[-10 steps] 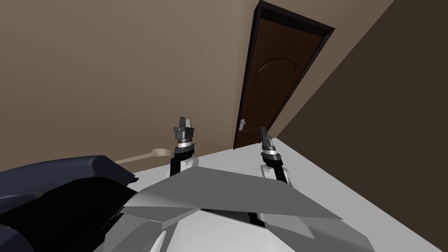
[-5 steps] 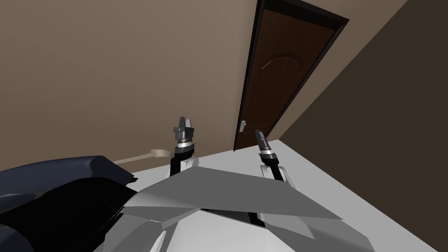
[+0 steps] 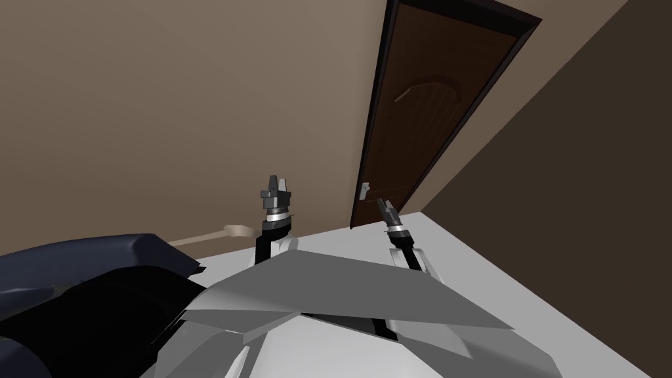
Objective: Pull the door open
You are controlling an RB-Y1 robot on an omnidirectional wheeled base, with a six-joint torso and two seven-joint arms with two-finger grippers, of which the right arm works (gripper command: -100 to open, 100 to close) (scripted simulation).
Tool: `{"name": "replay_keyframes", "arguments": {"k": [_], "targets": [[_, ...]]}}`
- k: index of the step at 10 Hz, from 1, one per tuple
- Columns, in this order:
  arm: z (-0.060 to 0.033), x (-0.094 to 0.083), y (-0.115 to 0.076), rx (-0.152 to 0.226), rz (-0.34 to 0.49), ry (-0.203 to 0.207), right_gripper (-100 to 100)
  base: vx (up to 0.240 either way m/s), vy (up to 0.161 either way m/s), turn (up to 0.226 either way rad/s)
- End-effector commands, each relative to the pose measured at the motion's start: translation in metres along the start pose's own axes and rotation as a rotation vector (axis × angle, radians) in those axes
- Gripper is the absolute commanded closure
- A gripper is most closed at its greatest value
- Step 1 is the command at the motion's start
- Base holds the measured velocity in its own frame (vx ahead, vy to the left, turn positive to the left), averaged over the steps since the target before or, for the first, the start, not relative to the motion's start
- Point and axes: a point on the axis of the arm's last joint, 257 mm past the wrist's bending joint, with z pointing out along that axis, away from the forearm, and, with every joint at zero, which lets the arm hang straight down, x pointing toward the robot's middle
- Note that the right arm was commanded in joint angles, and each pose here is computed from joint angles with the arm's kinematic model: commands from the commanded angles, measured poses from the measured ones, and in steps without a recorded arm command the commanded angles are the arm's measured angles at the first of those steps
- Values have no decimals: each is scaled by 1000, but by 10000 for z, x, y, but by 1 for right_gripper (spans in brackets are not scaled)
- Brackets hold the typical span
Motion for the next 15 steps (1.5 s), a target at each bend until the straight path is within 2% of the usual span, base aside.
{"name": "replay_keyframes", "arguments": {"k": [1, 8, 15], "targets": [[-9, 129, -141, 15, -54, 39, -100, 93, -35, 45], [-140, 637, -636, 62, -262, 200, -100, 98, -44, 42], [-330, 1019, -1096, 89, -448, 347, -100, 98, -42, 38]]}}
